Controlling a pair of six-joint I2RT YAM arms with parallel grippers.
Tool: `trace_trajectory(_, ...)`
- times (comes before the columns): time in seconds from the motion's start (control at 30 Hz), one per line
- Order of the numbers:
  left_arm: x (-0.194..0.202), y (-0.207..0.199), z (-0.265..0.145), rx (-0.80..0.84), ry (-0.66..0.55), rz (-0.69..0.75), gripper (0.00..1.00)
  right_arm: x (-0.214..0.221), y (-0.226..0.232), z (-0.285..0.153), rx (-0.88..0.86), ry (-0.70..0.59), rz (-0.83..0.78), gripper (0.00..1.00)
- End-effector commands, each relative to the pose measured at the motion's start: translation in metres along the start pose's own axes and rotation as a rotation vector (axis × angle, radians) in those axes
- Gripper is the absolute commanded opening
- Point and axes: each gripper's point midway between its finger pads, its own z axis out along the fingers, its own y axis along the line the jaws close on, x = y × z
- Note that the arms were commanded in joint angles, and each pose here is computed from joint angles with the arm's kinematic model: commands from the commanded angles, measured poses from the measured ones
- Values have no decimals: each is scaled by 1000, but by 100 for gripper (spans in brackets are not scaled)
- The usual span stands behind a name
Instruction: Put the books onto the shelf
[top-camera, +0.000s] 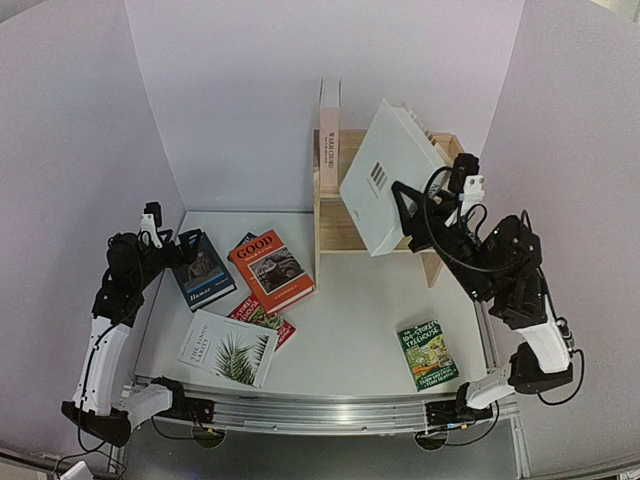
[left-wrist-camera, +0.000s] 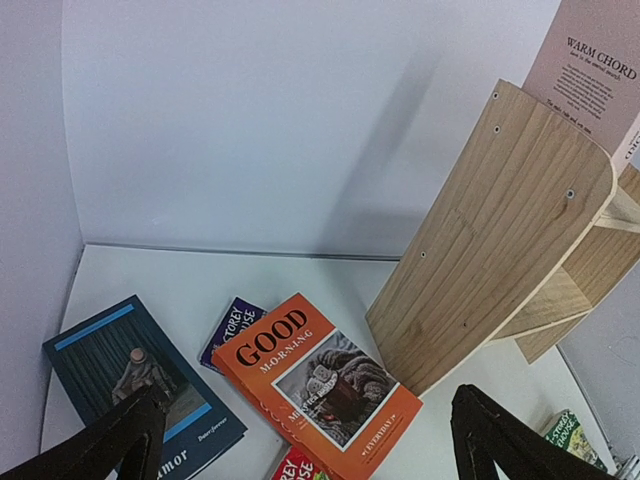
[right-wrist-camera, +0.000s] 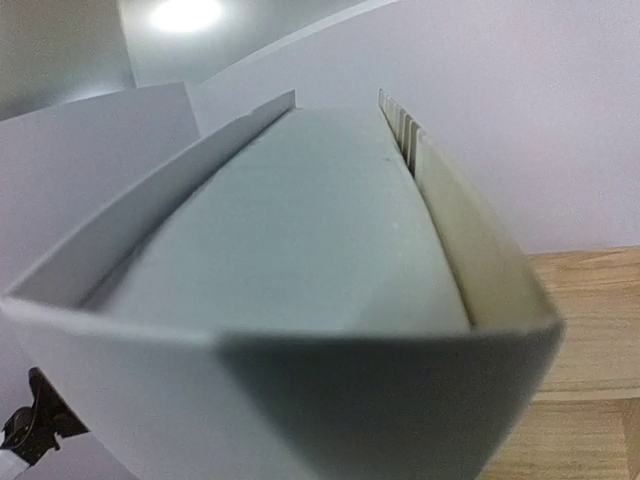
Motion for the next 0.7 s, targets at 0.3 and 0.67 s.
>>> trace_trajectory(0.3,17,7,-5,-23,30,-24,100,-14,-89,93,466,-139,-290,0)
trace_trajectory(0.67,36,12,-7,-43,87,-93,100,21,-109,174,421,-148,-233,0)
